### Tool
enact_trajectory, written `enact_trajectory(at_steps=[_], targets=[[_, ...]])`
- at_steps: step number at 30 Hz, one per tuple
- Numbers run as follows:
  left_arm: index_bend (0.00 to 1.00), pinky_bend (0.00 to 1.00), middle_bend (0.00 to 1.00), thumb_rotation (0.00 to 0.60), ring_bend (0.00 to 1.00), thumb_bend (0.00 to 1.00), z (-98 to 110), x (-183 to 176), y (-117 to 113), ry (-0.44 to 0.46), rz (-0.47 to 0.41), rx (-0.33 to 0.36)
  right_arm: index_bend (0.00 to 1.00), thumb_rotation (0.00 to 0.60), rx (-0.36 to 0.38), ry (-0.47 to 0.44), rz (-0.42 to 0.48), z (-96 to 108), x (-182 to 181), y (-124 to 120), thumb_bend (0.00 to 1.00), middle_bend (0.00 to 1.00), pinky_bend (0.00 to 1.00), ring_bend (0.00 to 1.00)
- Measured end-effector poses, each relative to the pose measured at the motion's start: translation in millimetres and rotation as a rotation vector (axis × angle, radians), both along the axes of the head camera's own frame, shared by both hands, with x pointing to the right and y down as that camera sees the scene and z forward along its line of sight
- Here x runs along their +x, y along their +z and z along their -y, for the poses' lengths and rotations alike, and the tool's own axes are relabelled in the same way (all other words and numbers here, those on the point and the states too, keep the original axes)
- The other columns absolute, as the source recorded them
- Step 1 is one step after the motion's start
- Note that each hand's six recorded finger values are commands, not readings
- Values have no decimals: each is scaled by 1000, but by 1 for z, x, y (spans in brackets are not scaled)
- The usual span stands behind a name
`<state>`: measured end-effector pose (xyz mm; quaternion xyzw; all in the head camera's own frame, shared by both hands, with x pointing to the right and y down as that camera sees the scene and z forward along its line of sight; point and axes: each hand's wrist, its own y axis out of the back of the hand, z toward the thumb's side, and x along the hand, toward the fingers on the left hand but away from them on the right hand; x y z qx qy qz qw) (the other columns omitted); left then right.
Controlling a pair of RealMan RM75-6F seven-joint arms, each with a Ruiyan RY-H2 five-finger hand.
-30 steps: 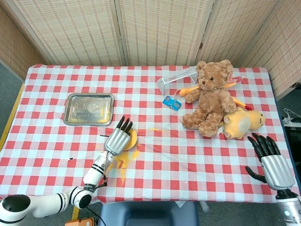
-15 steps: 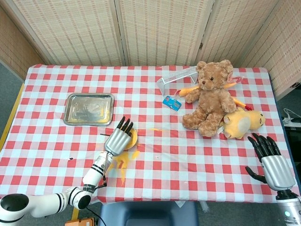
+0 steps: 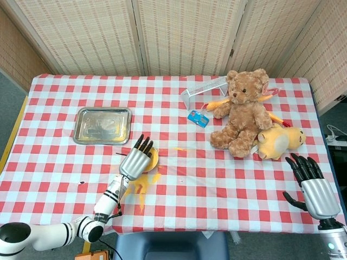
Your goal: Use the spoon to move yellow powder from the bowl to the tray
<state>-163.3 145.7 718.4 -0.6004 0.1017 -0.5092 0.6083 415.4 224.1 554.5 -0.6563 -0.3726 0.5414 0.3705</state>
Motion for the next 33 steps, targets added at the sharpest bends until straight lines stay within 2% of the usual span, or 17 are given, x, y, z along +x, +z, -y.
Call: enact_trajectory(at_steps=[12, 16, 19, 23, 27, 33], targets=[[407, 45, 90, 600, 0, 517, 6, 0, -14, -11, -51, 20, 0, 600, 4, -7, 3, -2, -2, -2, 149, 0, 0, 0], [371, 46, 79, 600, 0, 464, 11, -3, -16, -26, -65, 22, 0, 600, 8, -7, 5, -2, -1, -3, 148, 0, 0, 0], [334, 44, 40, 600, 0, 425, 13, -6, -18, -53, -92, 4, 0, 600, 5, -7, 5, -2, -1, -2, 148, 0, 0, 0], [308, 34, 0, 600, 0, 422, 14, -12, -26, -107, -159, -62, 0, 600, 3, -8, 6, -2, -1, -2, 149, 0, 0, 0], [348, 32, 0, 600, 0, 418, 16, -22, -40, -141, -211, -109, 0, 600, 2, -11, 8, -2, -2, -2, 149, 0, 0, 0], [418, 32, 0, 600, 0, 424, 22, -42, -49, -184, -227, -119, 0, 600, 4, -21, 16, -4, -5, -4, 148, 0, 0, 0]])
